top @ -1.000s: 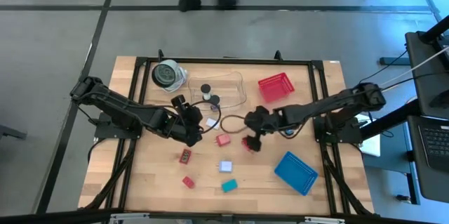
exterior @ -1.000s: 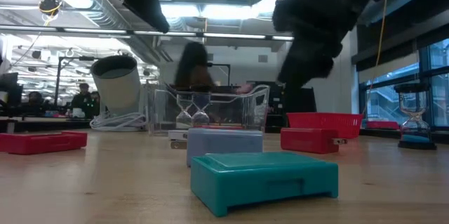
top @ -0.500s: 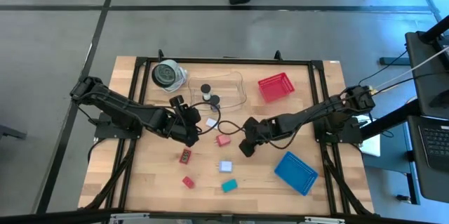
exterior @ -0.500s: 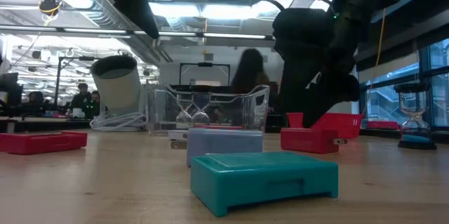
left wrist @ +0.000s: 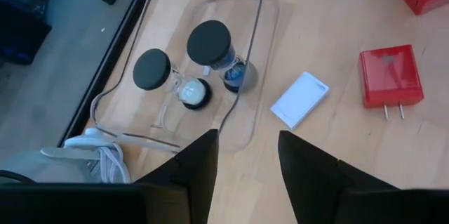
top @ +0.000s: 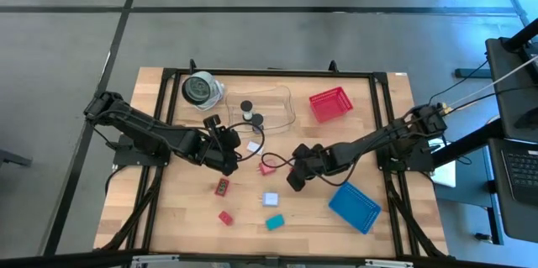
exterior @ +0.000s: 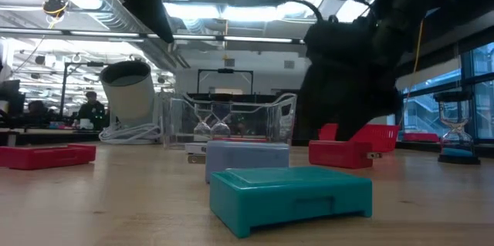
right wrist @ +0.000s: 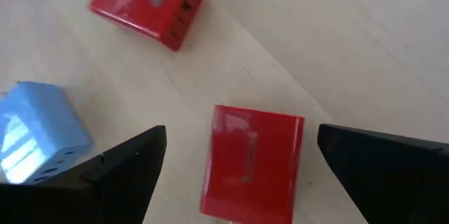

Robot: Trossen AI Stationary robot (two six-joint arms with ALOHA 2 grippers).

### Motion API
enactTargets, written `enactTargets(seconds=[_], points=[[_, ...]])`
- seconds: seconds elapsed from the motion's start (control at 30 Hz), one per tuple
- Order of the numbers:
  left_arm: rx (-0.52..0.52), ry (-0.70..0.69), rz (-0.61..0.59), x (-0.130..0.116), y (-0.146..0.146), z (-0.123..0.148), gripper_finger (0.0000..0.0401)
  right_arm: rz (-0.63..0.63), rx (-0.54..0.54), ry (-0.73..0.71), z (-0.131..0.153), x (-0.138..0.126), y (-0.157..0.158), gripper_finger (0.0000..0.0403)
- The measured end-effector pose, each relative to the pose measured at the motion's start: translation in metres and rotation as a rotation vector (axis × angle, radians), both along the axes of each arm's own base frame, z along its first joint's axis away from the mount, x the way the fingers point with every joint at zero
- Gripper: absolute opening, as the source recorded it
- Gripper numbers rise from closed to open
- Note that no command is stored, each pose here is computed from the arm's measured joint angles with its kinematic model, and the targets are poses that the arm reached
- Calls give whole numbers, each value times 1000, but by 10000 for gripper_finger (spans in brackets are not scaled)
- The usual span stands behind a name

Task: Pick & Place Office items
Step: Put the right red charger adapter into the red bin

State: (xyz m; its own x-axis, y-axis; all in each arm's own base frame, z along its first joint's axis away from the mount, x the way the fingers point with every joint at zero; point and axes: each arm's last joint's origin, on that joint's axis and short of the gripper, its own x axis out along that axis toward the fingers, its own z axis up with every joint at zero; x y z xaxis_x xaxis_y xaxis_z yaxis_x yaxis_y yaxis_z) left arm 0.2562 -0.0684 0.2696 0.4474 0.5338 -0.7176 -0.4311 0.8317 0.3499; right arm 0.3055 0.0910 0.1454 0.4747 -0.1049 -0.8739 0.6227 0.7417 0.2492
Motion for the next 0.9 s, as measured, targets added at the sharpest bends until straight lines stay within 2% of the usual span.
enactTargets(seconds=[0.17, 0.4, 0.53, 0.77, 0.9], points=[[6, 4, -6, 0, 0, 0, 145, -1, -5, 43, -15, 2, 1, 376], [5, 5, -7, 0, 0, 0, 143, 1, -7, 51, -16, 3, 1, 359], [9, 9, -13, 0, 0, 0, 143, 35, 0, 44, -13, 5, 2, 321], [9, 9, -13, 0, 0, 0, 143, 43, 9, 48, -13, 5, 3, 218], [9, 9, -13, 0, 0, 0, 143, 65, 9, 50, -13, 6, 3, 209]])
